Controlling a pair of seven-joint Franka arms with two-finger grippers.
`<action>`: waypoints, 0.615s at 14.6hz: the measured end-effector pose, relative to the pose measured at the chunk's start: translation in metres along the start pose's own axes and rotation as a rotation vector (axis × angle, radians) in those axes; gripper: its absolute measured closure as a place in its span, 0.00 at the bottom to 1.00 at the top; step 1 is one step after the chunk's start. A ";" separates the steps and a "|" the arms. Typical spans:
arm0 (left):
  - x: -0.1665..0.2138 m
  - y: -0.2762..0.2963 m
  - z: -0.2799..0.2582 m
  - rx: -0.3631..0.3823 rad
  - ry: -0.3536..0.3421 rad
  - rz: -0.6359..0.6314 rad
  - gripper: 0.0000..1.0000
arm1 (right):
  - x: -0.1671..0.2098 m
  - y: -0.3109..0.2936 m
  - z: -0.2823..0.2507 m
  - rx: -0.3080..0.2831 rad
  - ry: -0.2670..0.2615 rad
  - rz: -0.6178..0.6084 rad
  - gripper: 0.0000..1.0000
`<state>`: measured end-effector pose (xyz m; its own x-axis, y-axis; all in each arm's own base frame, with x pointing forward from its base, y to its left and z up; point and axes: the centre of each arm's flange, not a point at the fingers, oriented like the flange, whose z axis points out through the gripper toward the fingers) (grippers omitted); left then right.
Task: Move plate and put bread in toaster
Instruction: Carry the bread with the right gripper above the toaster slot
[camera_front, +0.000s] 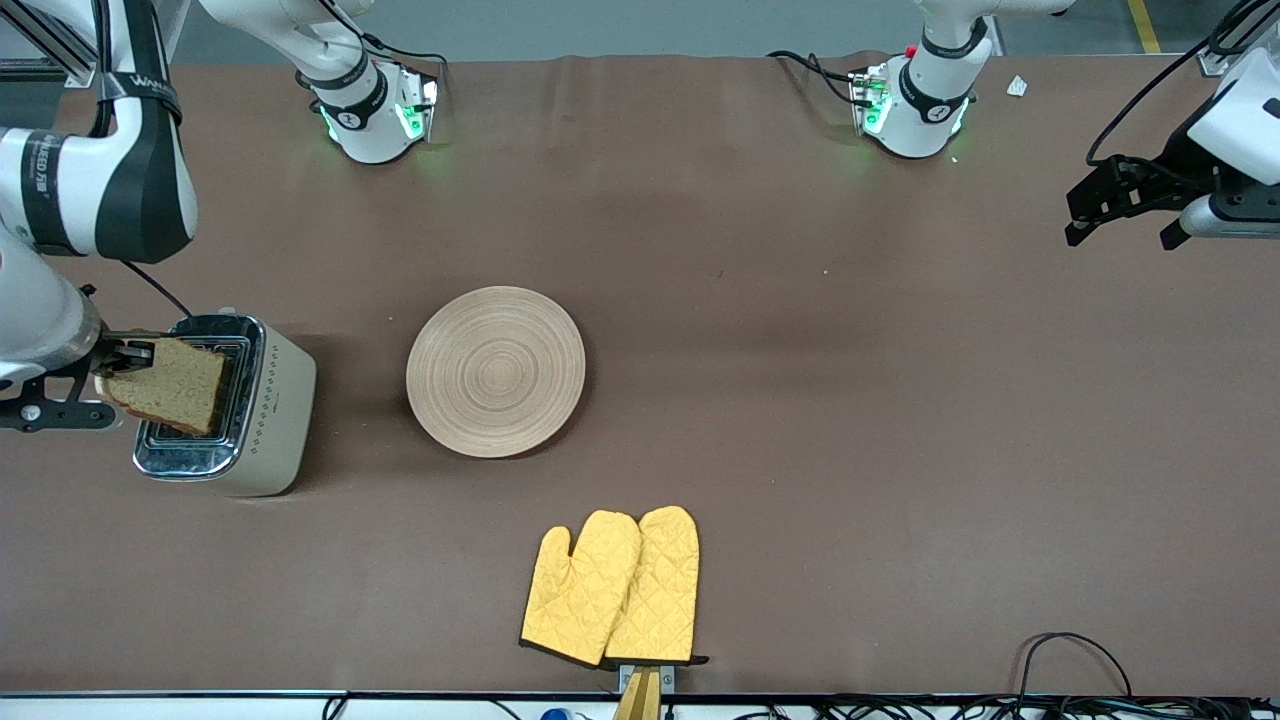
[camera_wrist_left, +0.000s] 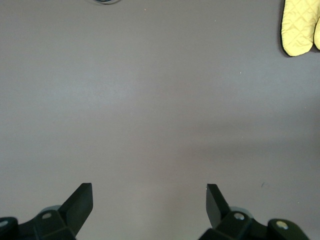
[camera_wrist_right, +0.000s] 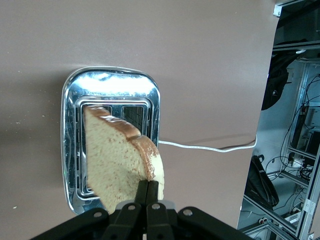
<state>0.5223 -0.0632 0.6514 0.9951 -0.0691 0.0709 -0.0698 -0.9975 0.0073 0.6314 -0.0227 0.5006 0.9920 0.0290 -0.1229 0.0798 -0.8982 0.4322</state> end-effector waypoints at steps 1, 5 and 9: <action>0.000 0.000 0.000 0.000 0.000 0.000 0.00 | 0.002 -0.002 0.005 -0.002 -0.007 -0.002 0.99; 0.000 0.000 0.000 0.000 0.000 0.000 0.00 | 0.010 -0.010 0.020 -0.008 -0.025 -0.009 0.99; 0.000 0.000 0.000 0.000 0.000 0.000 0.00 | 0.013 -0.011 0.029 -0.019 -0.039 -0.014 0.99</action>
<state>0.5223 -0.0632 0.6514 0.9951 -0.0691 0.0708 -0.0698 -0.9975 0.0073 0.6408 -0.0250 0.4678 0.9862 0.0237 -0.1639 0.0957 -0.8891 0.4475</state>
